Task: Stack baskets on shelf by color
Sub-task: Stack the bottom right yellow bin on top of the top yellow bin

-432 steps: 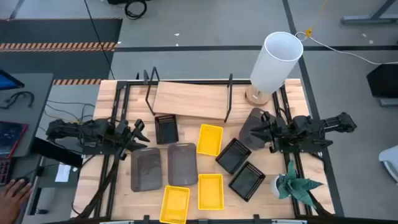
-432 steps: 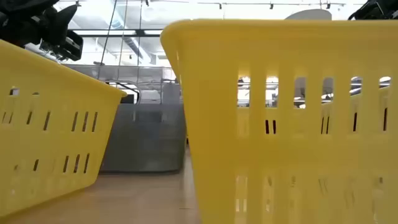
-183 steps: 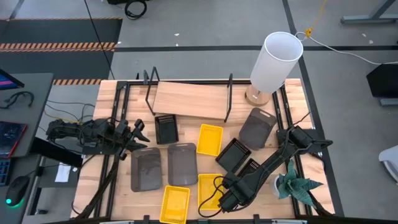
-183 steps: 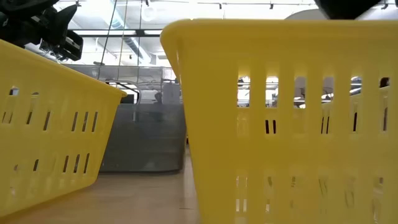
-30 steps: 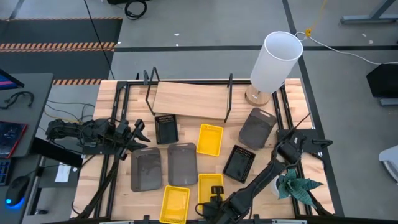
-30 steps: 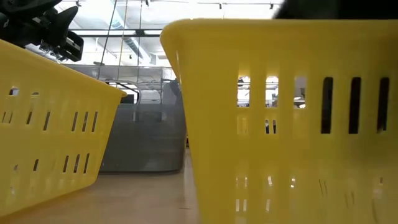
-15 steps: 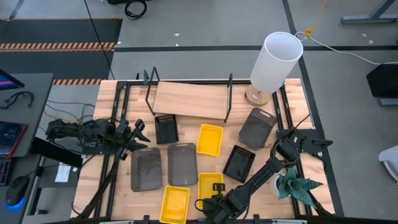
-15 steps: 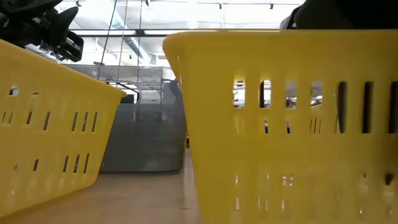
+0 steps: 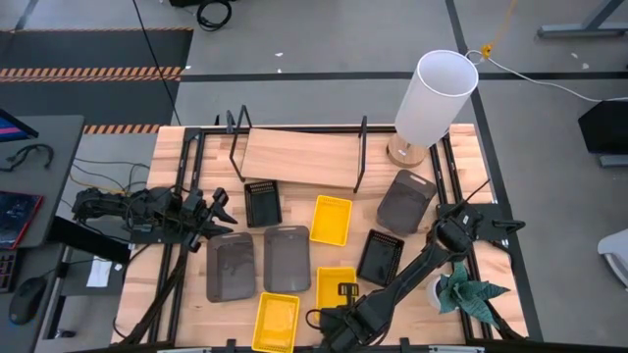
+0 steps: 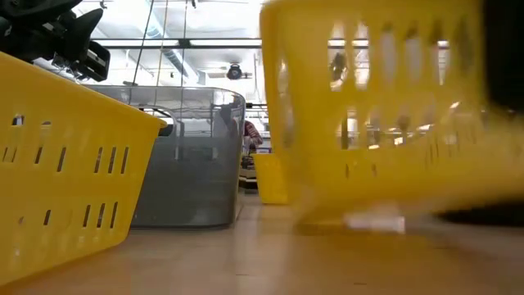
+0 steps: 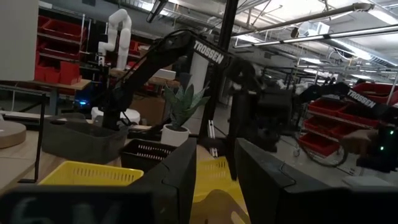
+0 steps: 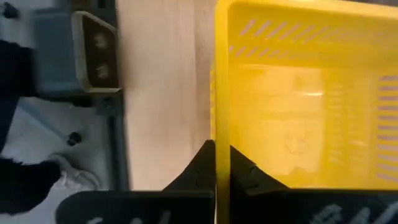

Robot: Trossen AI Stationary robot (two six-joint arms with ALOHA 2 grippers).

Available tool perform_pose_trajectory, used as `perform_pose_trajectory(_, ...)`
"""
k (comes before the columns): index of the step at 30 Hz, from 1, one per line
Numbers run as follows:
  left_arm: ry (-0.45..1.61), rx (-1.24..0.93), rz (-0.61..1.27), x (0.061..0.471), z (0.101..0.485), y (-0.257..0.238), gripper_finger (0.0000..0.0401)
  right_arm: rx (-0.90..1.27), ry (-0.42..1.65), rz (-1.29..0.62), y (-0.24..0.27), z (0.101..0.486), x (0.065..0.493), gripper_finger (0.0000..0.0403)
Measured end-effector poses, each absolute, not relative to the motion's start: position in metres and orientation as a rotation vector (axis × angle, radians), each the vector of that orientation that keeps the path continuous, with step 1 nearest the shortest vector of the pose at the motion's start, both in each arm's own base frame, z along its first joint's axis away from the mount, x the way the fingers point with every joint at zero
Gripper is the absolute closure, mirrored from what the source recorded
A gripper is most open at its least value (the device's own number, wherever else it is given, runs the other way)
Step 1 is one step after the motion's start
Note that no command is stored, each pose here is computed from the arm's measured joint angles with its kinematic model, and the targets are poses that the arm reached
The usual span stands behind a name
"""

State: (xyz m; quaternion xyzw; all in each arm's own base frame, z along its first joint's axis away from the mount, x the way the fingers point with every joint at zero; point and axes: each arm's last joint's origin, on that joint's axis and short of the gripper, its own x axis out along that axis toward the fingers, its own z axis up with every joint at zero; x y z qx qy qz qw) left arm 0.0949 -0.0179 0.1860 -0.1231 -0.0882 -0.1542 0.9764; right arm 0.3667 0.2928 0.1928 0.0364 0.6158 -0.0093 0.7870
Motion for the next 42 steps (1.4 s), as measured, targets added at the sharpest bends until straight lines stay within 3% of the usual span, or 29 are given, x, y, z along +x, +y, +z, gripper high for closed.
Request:
perform_pose_trajectory(11,-0.178,-0.248,-0.311,0.095,0.186,-0.018,0.0284,-0.068,1.256,-0.143,0.273,0.249,0.371,0.0398)
perform_pose_trajectory(21,-0.178,-0.248,-0.311,0.095,0.186,-0.018,0.0284,-0.17,1.287,-0.138,0.234,0.249,0.395,0.0398)
perform_pose_trajectory(30,-0.178,-0.248,-0.311,0.095,0.186,-0.018,0.0284,-0.272,1.325,-0.31,0.192,0.249,0.405,0.0398)
perform_pose_trajectory(42,-0.178,-0.248,-0.311,0.095,0.186,-0.018,0.0284,-0.295,1.412,-0.366,0.154,0.217,0.417,0.0398)
